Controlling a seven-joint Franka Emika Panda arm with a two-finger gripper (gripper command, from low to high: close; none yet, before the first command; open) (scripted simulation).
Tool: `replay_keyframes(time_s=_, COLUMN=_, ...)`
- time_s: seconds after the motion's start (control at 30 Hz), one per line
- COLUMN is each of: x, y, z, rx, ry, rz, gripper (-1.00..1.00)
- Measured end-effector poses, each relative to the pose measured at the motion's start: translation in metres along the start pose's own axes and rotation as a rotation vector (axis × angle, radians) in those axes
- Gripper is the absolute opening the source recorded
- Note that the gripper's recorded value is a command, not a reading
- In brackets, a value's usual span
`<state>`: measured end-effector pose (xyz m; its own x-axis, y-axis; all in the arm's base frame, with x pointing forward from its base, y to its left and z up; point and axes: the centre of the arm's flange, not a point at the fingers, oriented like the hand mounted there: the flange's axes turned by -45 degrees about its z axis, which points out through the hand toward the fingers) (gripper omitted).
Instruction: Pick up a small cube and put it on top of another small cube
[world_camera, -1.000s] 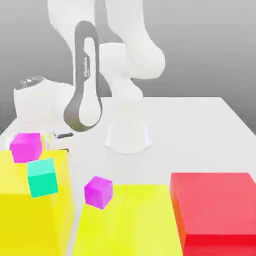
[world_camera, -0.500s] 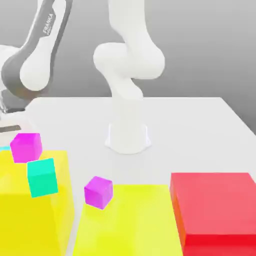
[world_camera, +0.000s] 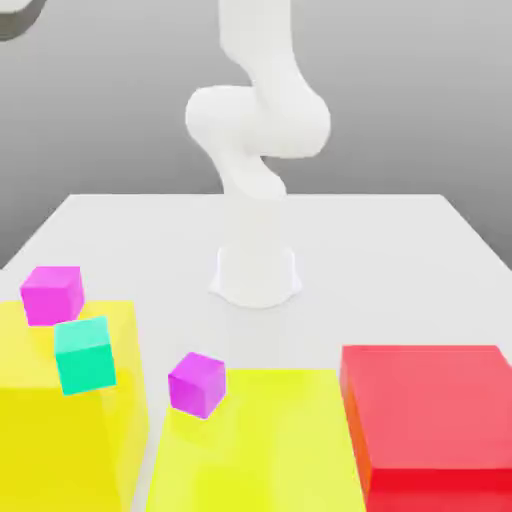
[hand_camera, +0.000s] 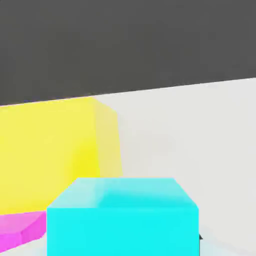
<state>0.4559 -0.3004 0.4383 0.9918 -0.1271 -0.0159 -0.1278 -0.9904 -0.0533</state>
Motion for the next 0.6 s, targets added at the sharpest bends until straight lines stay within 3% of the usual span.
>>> replay_keyframes(time_s=0.23, x=0.024, y=-0.129, z=0.0, rx=-0.03, ry=-0.027, rz=-0.002, gripper=-1.0)
replay_keyframes(time_s=0.4, x=0.028, y=-0.145, z=0.038, rx=-0.046, ry=0.016, rz=0.041, gripper=-1.0)
replay_keyframes(time_s=0.43, x=0.028, y=-0.144, z=0.049, rx=-0.047, ry=0.017, rz=0.043, gripper=1.0)
replay_keyframes(time_s=0.6, x=0.028, y=-0.144, z=0.049, rx=-0.047, ry=0.017, rz=0.043, gripper=1.0)
